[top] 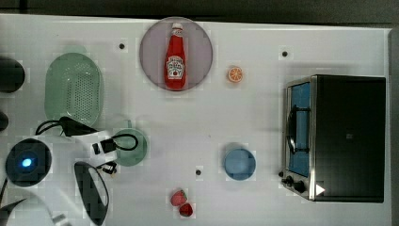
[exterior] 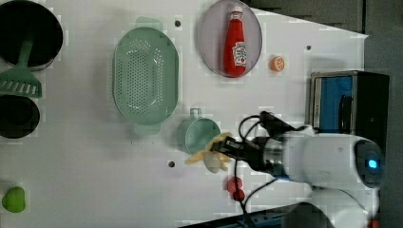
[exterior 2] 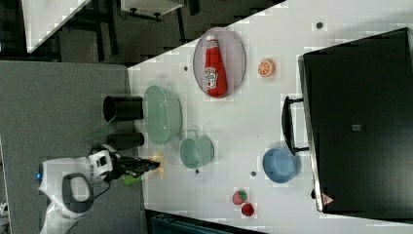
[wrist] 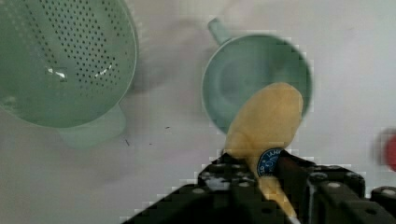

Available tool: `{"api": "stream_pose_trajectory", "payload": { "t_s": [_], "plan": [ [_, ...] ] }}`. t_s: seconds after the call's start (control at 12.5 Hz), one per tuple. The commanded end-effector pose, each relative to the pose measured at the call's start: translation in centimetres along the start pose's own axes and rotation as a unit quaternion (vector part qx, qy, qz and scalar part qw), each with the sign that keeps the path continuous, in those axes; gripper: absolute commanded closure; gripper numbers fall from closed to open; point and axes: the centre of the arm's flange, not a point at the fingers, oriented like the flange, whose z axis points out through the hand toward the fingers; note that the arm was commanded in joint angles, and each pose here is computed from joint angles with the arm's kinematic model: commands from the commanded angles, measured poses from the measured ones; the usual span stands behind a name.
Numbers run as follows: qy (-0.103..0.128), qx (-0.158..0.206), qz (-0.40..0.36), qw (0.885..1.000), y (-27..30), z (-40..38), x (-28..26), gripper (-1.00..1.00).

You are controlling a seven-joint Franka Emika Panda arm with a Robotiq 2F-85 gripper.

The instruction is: Pick Banana and place it in mug.

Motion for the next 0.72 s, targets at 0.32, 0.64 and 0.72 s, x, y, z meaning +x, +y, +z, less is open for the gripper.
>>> {"api": "stream_pose_trajectory", "payload": {
  "t_s": [0.32,0.64,0.72],
  "plan": [
    [-0.011,0.009,0.081,0.997,3.0,4.7,2.7,-0.27],
    [0.012,0.027,0.084,0.996,2.8,2.0,3.3,-1.0],
    [0.023,0.037,0.085,0.995,2.7,0.6,3.5,-1.0]
  ]
}}
